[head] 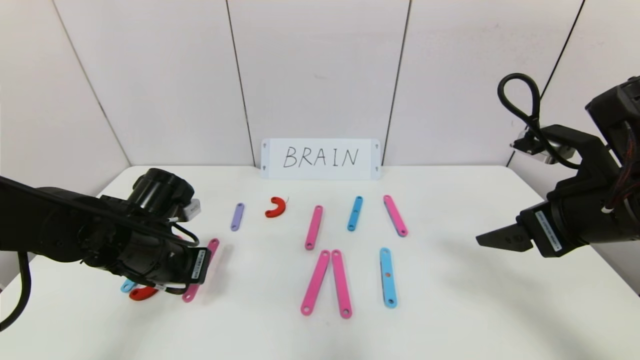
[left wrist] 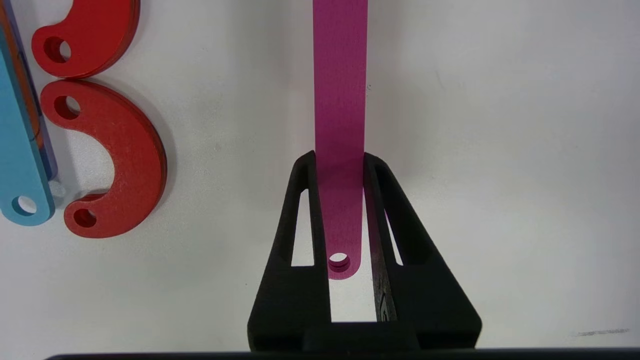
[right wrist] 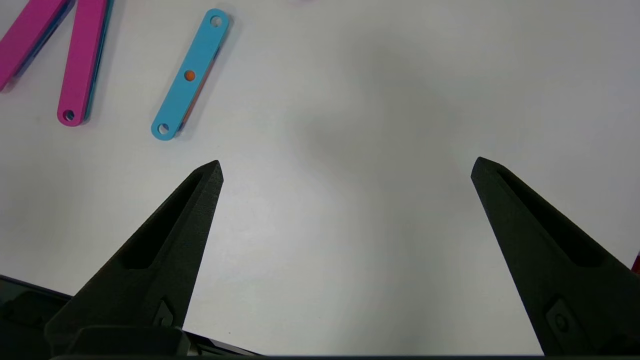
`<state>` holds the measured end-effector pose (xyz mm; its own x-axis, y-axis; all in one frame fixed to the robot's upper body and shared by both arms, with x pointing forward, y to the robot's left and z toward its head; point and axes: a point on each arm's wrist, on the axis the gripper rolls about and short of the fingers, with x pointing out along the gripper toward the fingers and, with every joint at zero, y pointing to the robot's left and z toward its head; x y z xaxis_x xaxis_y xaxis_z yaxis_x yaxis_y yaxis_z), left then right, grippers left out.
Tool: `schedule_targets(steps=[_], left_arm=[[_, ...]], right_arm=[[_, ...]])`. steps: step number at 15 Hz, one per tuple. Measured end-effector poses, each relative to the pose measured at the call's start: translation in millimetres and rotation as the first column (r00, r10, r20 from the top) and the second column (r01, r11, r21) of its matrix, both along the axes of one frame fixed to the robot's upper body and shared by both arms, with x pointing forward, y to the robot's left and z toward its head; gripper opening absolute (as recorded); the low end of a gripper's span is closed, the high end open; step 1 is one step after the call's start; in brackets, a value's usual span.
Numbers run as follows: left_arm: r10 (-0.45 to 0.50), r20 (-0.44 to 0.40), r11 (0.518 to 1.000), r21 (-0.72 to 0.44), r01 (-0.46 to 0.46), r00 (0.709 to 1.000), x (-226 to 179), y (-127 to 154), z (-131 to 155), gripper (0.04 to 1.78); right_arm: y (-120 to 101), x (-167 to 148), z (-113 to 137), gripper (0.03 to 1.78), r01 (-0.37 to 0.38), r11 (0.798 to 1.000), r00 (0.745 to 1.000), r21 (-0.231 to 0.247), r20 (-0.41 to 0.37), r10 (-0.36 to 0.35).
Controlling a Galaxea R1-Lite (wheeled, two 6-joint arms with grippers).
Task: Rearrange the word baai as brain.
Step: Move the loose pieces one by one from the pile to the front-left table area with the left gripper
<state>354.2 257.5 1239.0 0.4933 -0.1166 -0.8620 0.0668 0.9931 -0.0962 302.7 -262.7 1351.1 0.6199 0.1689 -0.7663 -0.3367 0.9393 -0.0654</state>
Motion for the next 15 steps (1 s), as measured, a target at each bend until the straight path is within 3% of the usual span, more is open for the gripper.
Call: schedule_targets(steps=[11, 13, 15], left_arm=[[0.0, -0.023, 1.0, 0.009, 0.0, 1.0, 15.9, -4.6, -23.3, 0.28], [0.001, -0.024, 1.0, 0.009, -0.001, 1.0, 15.5, -4.5, -23.2, 0.36], [0.001, -0.023, 1.0, 0.009, -0.001, 1.0, 15.5, -4.3, -23.0, 0.55]], right_arm=[[-0.2, -0.3, 0.3, 1.74, 0.001, 1.0, 1.0, -0.001, 0.002, -0.001], [-0.2, -0.3, 0.3, 1.74, 0.001, 1.0, 1.0, -0.001, 0.002, -0.001], [-0.2, -0.3, 0.3, 1.74, 0.001, 1.0, 1.0, -0.001, 0.002, -0.001]])
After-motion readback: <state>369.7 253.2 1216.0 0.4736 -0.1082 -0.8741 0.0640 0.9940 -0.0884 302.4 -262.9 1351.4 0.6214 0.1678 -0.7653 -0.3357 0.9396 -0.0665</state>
